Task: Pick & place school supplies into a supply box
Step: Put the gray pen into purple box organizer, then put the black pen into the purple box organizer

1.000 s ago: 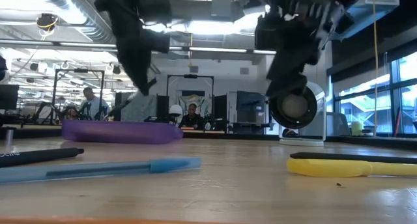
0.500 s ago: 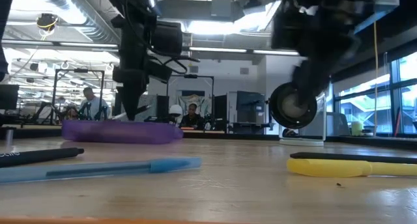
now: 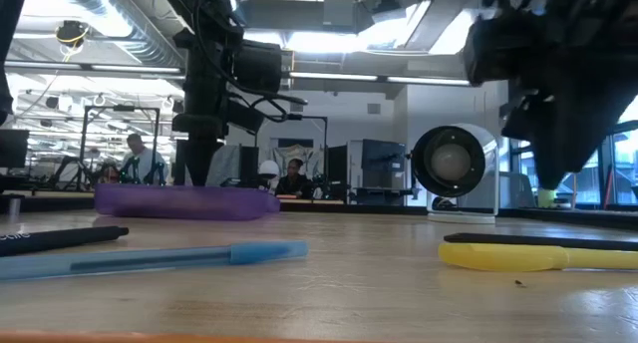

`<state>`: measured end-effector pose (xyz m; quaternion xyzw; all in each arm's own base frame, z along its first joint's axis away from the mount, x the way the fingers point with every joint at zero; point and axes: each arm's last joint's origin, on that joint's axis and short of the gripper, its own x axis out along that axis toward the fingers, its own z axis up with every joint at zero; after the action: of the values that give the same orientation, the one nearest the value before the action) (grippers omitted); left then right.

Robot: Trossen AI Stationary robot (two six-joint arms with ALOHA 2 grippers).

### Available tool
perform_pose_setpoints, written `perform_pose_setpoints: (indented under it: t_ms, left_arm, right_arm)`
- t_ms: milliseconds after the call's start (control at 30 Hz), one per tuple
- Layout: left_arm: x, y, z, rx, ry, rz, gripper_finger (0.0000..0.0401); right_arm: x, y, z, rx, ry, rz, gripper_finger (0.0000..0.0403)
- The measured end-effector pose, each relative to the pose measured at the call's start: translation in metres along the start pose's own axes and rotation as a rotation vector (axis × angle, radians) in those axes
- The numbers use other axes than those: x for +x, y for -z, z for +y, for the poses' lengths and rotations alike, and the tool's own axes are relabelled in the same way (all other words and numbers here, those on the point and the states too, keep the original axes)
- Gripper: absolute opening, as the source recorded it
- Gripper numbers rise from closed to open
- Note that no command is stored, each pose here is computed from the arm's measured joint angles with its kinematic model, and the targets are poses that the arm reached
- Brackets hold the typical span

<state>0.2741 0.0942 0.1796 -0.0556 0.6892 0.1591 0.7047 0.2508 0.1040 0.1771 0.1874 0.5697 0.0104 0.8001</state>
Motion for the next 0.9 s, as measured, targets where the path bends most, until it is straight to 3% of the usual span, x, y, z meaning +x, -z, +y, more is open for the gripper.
perform_pose_setpoints:
  t_ms: [267,400,533,900]
  left_arm:
    - [-0.007,0.002,0.001,-0.012,0.001,-0.024,0.01]
    - [-0.018,0.005,0.002,-0.033,0.001,-0.064,0.0104]
    - [-0.031,0.009,0.004,-0.043,0.001,-0.121,0.0102]
    - [-0.053,0.018,0.008,-0.06,-0.025,-0.212,0.0104]
  right_arm:
    - [0.001,0.022,0.012,-0.017,0.157,-0.011,0.0174]
    - [0.001,0.028,0.017,-0.027,0.181,-0.021,0.0174]
    - [0.001,0.029,0.02,-0.005,0.231,-0.102,0.0174]
    - [0.016,0.04,0.032,-0.04,0.207,-0.061,0.0174]
